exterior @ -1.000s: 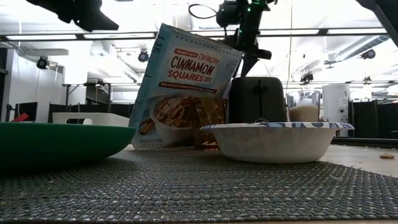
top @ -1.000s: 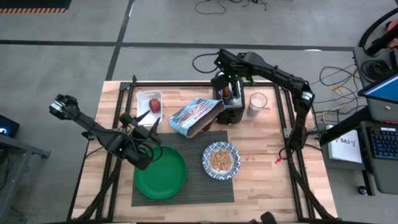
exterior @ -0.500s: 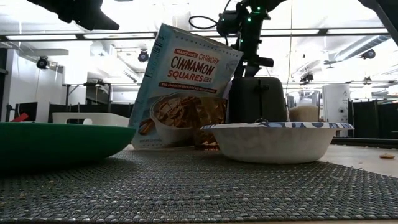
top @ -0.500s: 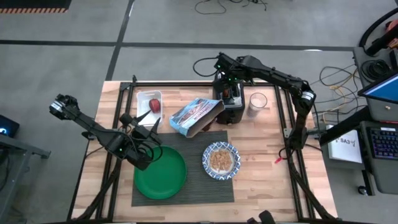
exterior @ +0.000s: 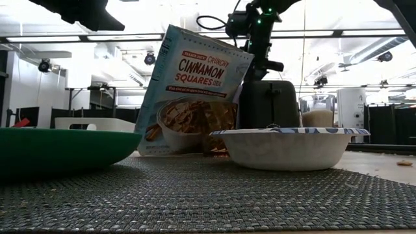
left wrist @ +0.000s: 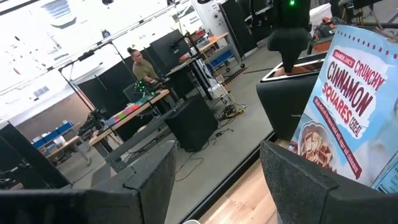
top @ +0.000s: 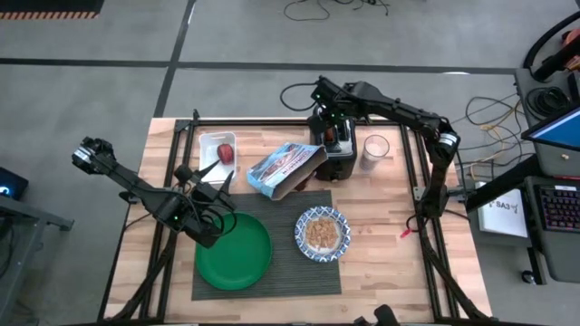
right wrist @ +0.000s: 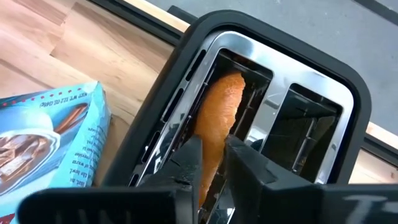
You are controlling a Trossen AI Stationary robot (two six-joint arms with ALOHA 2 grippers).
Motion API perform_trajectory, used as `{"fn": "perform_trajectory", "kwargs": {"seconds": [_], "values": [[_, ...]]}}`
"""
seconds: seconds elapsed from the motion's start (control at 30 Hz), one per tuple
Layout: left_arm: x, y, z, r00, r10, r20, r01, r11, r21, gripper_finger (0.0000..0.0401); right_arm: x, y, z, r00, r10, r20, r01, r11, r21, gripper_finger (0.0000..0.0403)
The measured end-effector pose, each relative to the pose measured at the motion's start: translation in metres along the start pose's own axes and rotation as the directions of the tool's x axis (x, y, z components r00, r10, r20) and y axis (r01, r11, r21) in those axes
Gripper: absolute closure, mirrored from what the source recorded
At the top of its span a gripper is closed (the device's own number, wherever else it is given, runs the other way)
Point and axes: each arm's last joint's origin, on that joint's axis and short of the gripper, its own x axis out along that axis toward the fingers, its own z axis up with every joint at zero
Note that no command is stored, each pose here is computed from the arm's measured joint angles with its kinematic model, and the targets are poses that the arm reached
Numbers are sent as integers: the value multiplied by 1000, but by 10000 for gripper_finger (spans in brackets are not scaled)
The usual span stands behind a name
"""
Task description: Arrange a breakfast setting
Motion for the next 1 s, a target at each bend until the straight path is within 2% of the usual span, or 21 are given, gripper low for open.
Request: {"fn": "perform_trajectory", "kwargs": {"seconds": [0.27, 0.43, 0.6, 0.8, 1.0], "values": [[0, 0, 0, 1000, 0, 0, 0, 1000, 0, 186, -8, -2, 0, 1000, -15, 26, 15, 1000, -7, 390], [0, 0, 0, 1000, 0, 0, 0, 1000, 0, 186, -34, -7, -3, 992, -59, 110, 60, 998, -8, 393], [1, 0, 0, 1000, 2, -1, -2, 1000, 0, 186, -64, -14, -6, 981, -44, 190, 45, 999, -1, 394], [1, 0, 0, 1000, 3, -1, -3, 1000, 0, 186, -106, -11, -17, 951, 44, 307, -34, 999, -38, 394], [1, 0, 0, 1000, 3, -1, -3, 1000, 0, 186, -160, 19, -46, 864, 240, 443, -177, 968, -178, 394]]}}
